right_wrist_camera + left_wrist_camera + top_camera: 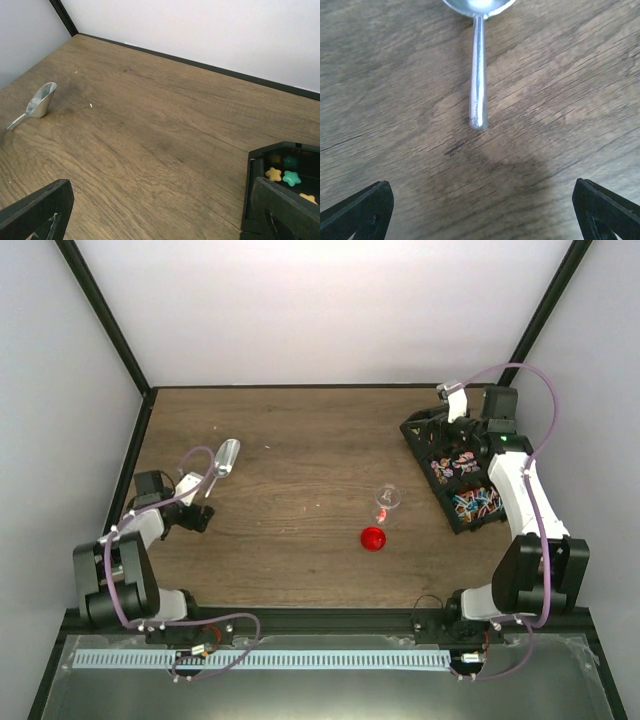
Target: Pack the candies
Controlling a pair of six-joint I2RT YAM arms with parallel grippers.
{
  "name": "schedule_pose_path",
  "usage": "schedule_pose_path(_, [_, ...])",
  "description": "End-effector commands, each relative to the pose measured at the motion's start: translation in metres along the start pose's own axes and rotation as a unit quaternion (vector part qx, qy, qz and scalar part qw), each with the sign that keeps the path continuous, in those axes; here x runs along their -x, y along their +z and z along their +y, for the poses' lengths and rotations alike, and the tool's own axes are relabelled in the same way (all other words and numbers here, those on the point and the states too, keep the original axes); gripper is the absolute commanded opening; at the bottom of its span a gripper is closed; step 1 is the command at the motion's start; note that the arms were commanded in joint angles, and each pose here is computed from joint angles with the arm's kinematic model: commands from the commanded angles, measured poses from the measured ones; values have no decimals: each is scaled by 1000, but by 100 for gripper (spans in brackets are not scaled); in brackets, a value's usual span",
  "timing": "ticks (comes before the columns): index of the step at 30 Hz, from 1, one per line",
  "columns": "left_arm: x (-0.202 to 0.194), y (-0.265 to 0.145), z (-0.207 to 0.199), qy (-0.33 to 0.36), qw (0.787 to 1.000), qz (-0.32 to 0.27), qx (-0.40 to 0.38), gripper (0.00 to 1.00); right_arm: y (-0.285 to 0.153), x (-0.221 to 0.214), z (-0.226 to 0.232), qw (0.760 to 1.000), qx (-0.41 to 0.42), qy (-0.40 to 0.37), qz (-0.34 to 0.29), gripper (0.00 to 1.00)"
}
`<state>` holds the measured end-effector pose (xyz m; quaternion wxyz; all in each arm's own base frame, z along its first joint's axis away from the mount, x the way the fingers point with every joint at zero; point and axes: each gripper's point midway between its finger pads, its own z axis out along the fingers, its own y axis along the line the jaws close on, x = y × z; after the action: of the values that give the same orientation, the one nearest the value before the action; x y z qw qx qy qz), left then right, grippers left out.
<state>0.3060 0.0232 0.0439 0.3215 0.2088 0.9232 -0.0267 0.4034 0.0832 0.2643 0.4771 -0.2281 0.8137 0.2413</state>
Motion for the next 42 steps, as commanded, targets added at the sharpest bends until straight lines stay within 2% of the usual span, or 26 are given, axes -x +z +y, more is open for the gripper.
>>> schedule_pose_path(1, [7,13,3,47,997,-52,-27,100,-8,13,17,1000,19,-16,-11,100])
schedule_pose_path(6, [17,17,17,55,994,-93,-14,98,-9,12,17,1000,19,-17,-11,100])
schedule_pose_path(9, [20,24,23,65,993,-91,-23,97,-10,12,18,1000,17,-20,-13,100])
schedule_pose_path(13, [28,33,32,64,994,-82,-34,81,-12,10,19,1000,14,-21,-12,100])
schedule_pose_path(21, [35,50,36,72,994,-55,-53,61,-12,9,17,1000,9,-24,-12,100])
schedule_pose_path(29, [37,61,27,125,988,-36,-79,56,-10,8,16,1000,10,-23,-8,100])
schedule_pose_path(36, [40,76,27,136,982,-10,-130,42,-10,8,16,1000,10,-28,-7,100])
schedule_pose_path(42, [41,81,28,127,984,-7,-128,30,-13,11,16,999,5,-30,-10,100])
